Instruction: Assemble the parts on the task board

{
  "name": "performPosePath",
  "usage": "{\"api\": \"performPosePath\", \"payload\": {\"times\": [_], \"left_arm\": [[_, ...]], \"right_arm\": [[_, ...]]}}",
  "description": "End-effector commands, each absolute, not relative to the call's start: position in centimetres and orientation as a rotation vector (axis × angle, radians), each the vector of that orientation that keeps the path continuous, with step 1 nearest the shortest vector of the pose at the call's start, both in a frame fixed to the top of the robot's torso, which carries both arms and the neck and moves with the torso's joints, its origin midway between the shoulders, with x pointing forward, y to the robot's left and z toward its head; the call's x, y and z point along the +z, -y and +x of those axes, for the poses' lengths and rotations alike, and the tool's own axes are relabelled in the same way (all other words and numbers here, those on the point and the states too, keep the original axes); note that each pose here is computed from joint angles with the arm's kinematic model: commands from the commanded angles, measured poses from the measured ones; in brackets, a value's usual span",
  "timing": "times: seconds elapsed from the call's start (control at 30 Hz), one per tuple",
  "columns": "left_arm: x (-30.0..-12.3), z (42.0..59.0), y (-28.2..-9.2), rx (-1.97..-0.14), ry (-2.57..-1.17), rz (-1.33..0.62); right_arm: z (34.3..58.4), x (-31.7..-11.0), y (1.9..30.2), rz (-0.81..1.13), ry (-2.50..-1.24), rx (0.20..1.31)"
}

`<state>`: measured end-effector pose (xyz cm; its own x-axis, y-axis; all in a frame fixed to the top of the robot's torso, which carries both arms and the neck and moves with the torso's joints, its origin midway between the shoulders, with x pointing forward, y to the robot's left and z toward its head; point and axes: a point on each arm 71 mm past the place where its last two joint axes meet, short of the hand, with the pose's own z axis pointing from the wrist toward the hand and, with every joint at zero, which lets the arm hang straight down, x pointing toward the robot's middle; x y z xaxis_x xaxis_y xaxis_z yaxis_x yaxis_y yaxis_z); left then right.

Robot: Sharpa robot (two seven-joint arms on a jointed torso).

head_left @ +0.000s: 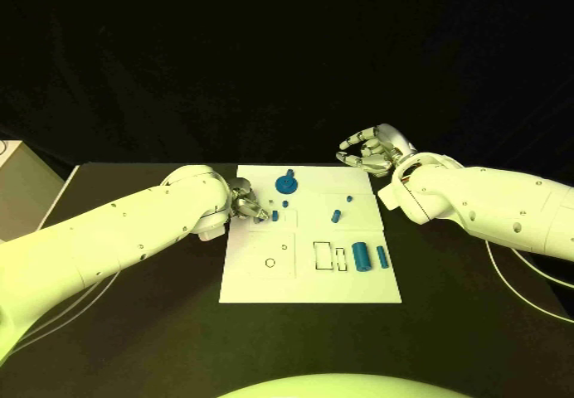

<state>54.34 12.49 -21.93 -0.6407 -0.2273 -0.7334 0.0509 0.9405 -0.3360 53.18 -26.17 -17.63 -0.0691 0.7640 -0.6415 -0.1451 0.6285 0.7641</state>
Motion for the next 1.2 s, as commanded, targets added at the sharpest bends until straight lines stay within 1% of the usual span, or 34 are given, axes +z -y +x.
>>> {"api": "performPosePath", "payload": {"times": [0.03,0.9,1.2], "left_arm": [[-22.29,54.23,-12.55,-0.404,-2.240,-0.114],[-22.32,54.05,-12.97,-0.413,-2.264,-0.125],[-22.35,53.81,-12.99,-0.455,-2.284,-0.158]], "right_arm": [[53.13,-17.60,26.03,0.535,-1.463,0.822],[53.08,-17.59,26.19,0.536,-1.462,0.820],[53.07,-17.59,26.23,0.536,-1.463,0.819]]}}
